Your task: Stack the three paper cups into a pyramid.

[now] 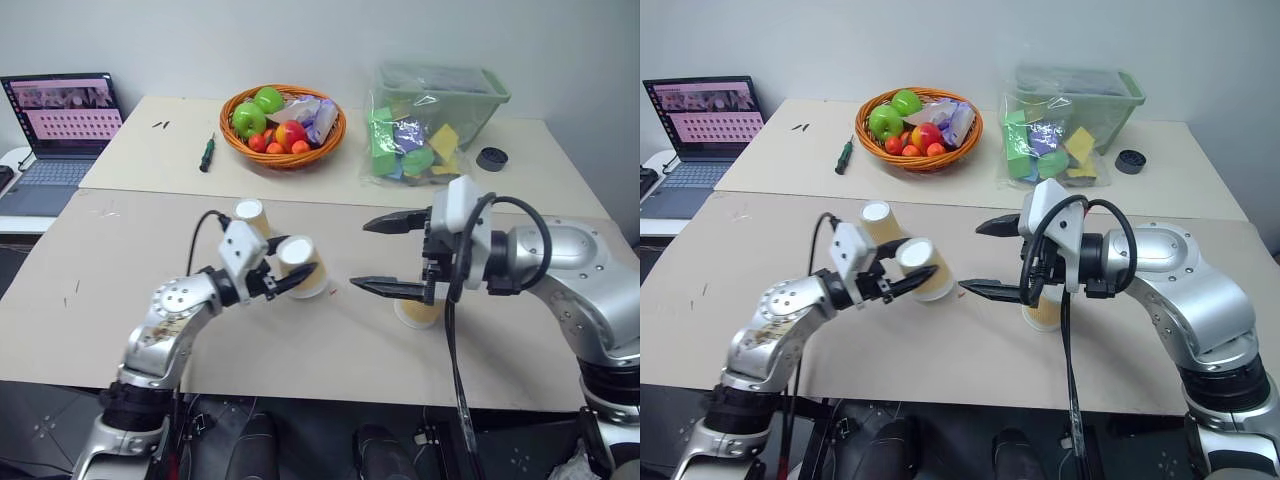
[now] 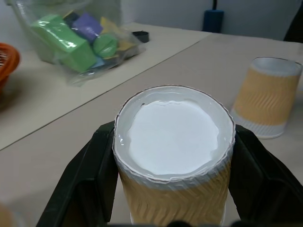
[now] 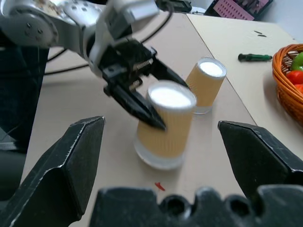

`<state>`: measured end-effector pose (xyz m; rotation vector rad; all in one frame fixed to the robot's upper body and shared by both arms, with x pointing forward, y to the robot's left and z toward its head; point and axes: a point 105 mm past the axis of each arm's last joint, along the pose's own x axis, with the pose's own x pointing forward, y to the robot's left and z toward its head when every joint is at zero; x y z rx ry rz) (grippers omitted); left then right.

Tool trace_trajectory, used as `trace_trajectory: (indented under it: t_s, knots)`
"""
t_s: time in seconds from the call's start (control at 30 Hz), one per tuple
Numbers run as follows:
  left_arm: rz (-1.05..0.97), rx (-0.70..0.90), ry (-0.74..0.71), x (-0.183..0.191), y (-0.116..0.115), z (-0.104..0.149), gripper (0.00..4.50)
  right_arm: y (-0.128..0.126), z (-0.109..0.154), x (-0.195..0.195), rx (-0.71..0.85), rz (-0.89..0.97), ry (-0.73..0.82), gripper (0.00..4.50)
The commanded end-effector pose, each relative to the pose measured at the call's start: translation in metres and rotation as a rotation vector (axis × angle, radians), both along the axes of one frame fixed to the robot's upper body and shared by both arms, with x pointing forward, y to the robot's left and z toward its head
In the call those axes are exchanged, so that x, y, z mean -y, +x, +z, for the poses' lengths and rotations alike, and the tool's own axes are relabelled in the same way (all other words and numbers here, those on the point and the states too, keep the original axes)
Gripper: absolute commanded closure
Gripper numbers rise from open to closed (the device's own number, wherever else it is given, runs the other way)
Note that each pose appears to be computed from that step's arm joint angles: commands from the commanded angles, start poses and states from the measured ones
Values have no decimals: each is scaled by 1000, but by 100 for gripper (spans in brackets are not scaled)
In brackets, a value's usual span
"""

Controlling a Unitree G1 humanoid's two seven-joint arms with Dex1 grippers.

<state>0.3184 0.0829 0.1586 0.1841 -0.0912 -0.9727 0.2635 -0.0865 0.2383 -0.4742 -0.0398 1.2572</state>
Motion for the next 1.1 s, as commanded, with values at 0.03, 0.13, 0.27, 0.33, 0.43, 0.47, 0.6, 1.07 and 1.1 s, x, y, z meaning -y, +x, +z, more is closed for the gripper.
trace_trajectory:
  t_s: [0.03, 0.13, 0.27, 0.33, 0.43, 0.47, 0.6, 1.07, 1.1]
  knots:
    - [-38, 12, 7, 19, 5, -6, 151, -8, 9, -2, 32, 13, 8, 0]
    - [-38, 3, 1, 23, 8, -12, 86, -9, 8, -2, 30, 8, 2, 0]
    - [-46, 19, 6, 22, 9, -10, 7, -11, 9, -2, 34, -1, -4, 0]
    - [-38, 39, -7, 18, 8, -1, 7, -10, 8, -2, 30, -3, -4, 0]
    - [-23, 68, -24, 9, 6, 12, 7, -6, 4, -1, 22, -14, -10, 0]
    - [-14, 72, -33, 3, 3, 17, 7, -5, 2, 0, 18, -17, -13, 0]
    - [56, 62, -58, -30, -10, 35, 7, 0, -6, 5, -5, -35, -28, 0]
    - [735, -75, -116, -129, 11, 1, 7, 15, -22, 17, -34, -102, -57, 0]
    - [745, -79, -114, -129, 16, -3, 7, 13, -21, 16, -32, -99, -56, 0]
